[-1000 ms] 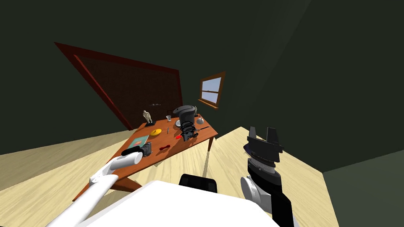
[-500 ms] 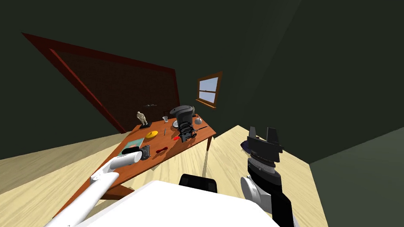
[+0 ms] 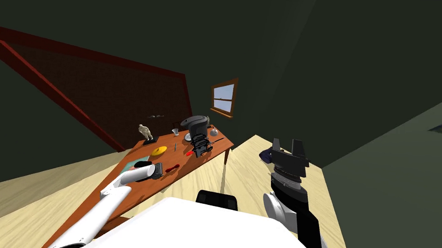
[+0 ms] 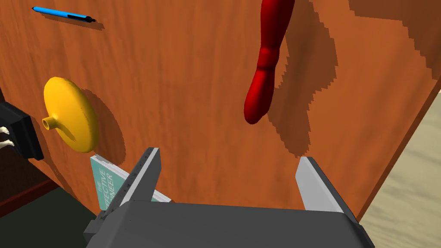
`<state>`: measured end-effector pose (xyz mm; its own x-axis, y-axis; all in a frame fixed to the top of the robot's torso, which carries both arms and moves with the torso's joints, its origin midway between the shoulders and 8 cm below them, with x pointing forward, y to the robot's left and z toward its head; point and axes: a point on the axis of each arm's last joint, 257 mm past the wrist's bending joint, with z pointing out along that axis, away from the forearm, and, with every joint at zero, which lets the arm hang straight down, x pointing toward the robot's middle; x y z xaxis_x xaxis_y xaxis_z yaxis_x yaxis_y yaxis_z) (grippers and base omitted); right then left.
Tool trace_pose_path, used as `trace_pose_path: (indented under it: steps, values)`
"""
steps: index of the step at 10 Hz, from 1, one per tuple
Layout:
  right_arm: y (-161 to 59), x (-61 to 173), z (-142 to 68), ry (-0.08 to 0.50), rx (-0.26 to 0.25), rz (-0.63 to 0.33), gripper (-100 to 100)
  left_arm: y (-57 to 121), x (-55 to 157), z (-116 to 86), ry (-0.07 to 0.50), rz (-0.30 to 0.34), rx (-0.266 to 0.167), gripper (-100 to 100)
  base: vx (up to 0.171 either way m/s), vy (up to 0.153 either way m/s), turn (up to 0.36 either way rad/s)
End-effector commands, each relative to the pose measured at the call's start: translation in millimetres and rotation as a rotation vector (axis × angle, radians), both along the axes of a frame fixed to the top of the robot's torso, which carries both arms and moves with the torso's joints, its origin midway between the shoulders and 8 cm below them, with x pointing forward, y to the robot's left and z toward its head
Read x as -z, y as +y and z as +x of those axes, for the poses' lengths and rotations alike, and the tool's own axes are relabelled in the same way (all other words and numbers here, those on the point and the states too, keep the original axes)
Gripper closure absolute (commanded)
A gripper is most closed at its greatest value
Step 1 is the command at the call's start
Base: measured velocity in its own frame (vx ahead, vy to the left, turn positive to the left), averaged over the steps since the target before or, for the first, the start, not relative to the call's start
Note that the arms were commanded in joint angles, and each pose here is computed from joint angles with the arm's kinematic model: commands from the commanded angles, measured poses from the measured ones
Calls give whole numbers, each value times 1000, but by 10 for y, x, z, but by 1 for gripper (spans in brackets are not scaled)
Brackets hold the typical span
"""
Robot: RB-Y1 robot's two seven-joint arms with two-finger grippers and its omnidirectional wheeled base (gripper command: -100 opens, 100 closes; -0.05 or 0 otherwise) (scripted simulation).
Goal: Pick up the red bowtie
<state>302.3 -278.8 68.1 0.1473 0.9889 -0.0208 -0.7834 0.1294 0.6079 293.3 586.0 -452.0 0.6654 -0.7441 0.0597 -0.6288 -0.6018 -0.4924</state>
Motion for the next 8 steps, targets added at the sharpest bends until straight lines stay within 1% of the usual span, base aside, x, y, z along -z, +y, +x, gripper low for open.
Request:
trace_pose_path:
  steps: [1,2,3,4,5,7,8]
  values:
    - [0,0,0,0,0,0,0,-17,106,-122,49,-44,-32,-100,13,33,-199]
    - [0,0,0,0,0,0,0,-28,118,-143,58,-49,-33,-100,10,36,-104]
    - [0,0,0,0,0,0,0,-64,202,-236,98,-86,-57,-100,15,39,-160]
    - [0,0,0,0,0,0,0,-95,260,-291,125,-115,-78,-100,28,64,-206]
    - [0,0,0,0,0,0,0,-115,281,-336,141,-124,-80,-100,13,52,-150]
    - [0,0,0,0,0,0,0,-211,398,-479,206,-187,-119,-100,6,56,-193]
    - [0,0,0,0,0,0,0,-226,405,-502,215,-192,-119,-100,5,50,-95]
